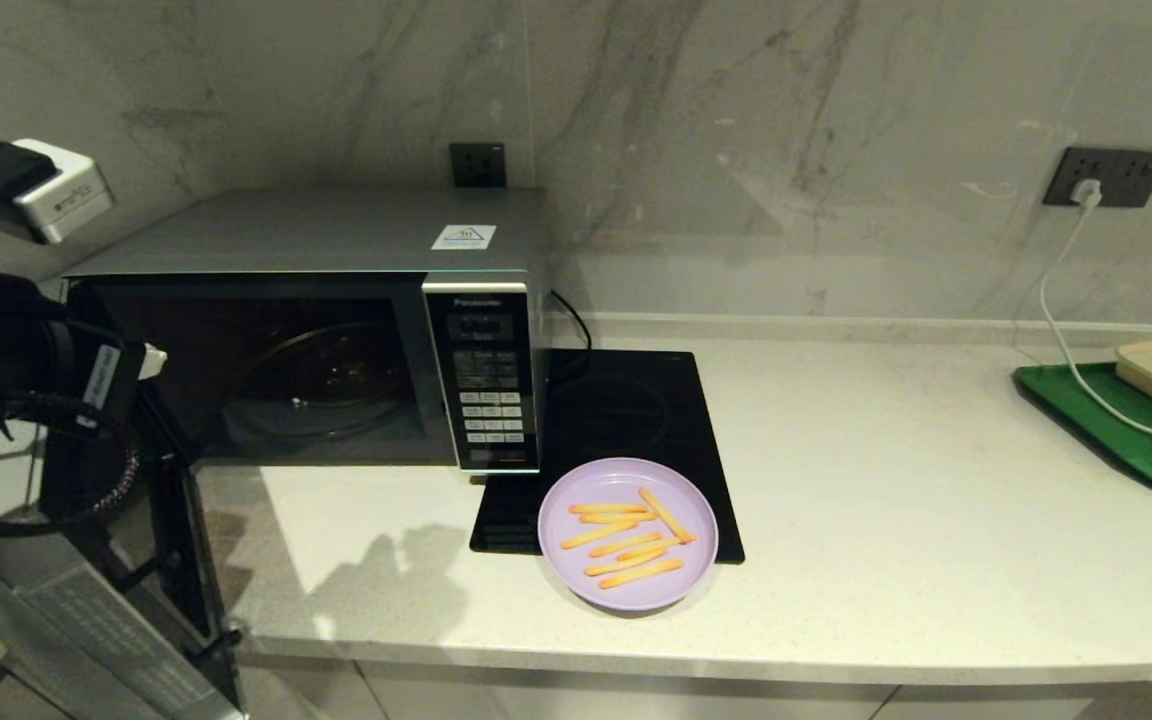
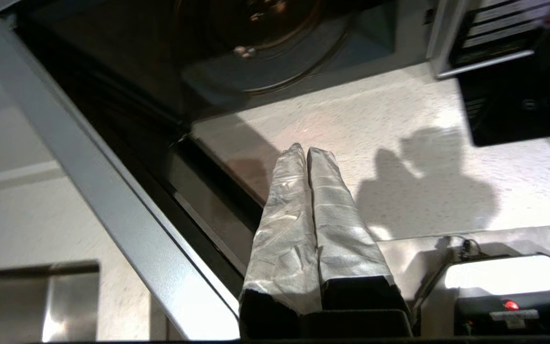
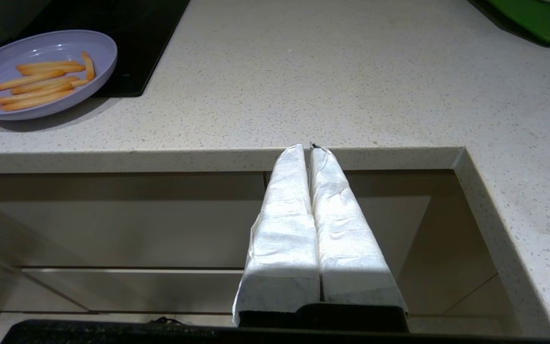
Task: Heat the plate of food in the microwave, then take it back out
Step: Open the microwave oven
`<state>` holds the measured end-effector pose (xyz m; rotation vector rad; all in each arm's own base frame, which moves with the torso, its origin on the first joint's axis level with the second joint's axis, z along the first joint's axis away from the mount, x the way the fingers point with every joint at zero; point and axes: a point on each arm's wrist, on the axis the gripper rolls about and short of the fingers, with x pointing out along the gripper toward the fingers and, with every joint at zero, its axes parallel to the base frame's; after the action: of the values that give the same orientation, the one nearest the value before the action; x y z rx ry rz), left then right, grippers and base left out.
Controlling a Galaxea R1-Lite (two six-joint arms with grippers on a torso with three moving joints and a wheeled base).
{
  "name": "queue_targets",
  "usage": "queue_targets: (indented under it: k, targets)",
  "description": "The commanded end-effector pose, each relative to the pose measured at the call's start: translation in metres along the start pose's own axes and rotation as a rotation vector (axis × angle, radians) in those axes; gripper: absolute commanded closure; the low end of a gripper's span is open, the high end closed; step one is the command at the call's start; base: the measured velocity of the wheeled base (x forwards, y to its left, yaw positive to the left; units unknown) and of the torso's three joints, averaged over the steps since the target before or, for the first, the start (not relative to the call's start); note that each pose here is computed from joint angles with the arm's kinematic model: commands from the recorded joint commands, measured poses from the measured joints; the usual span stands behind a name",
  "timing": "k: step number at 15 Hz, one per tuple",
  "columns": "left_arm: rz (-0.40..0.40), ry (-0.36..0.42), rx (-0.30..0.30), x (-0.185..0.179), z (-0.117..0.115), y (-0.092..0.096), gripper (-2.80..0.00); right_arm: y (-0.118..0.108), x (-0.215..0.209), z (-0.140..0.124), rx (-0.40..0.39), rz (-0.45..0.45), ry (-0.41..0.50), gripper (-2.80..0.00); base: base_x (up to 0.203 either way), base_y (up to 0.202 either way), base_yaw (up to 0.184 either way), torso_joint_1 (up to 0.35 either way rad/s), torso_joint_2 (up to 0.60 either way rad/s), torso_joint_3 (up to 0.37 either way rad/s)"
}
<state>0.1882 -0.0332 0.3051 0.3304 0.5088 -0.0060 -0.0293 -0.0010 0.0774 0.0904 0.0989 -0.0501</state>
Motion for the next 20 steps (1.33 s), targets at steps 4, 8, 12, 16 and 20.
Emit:
queue_targets:
  k: [4, 8, 12, 16, 20]
  targets:
    - [0.082, 0.013, -0.018, -0.006, -0.006, 0.011, 0.0, 0.0, 0.0, 0.0, 0.001, 0.0, 0.002, 0.0, 0.0, 0.0, 0.0, 0.0, 0.0, 0.0]
    - [0.185, 0.092, -0.074, 0.0, -0.024, 0.034, 0.0, 0.0, 0.0, 0.0, 0.001, -0.001, 0.002, 0.0, 0.0, 0.0, 0.0, 0.0, 0.0, 0.0]
    - [0.114, 0.075, -0.116, -0.012, -0.041, 0.038, 0.0, 0.0, 0.0, 0.0, 0.001, -0.001, 0.002, 0.0, 0.0, 0.0, 0.0, 0.0, 0.0, 0.0]
    - [-0.139, -0.044, -0.105, -0.003, -0.043, 0.01, 0.0, 0.0, 0.0, 0.0, 0.001, -0.001, 0.002, 0.0, 0.0, 0.0, 0.0, 0.0, 0.0, 0.0]
    - [-0.332, -0.098, -0.017, 0.031, -0.055, -0.053, 0.0, 0.0, 0.0, 0.0, 0.001, 0.0, 0.002, 0.0, 0.0, 0.0, 0.0, 0.0, 0.0, 0.0]
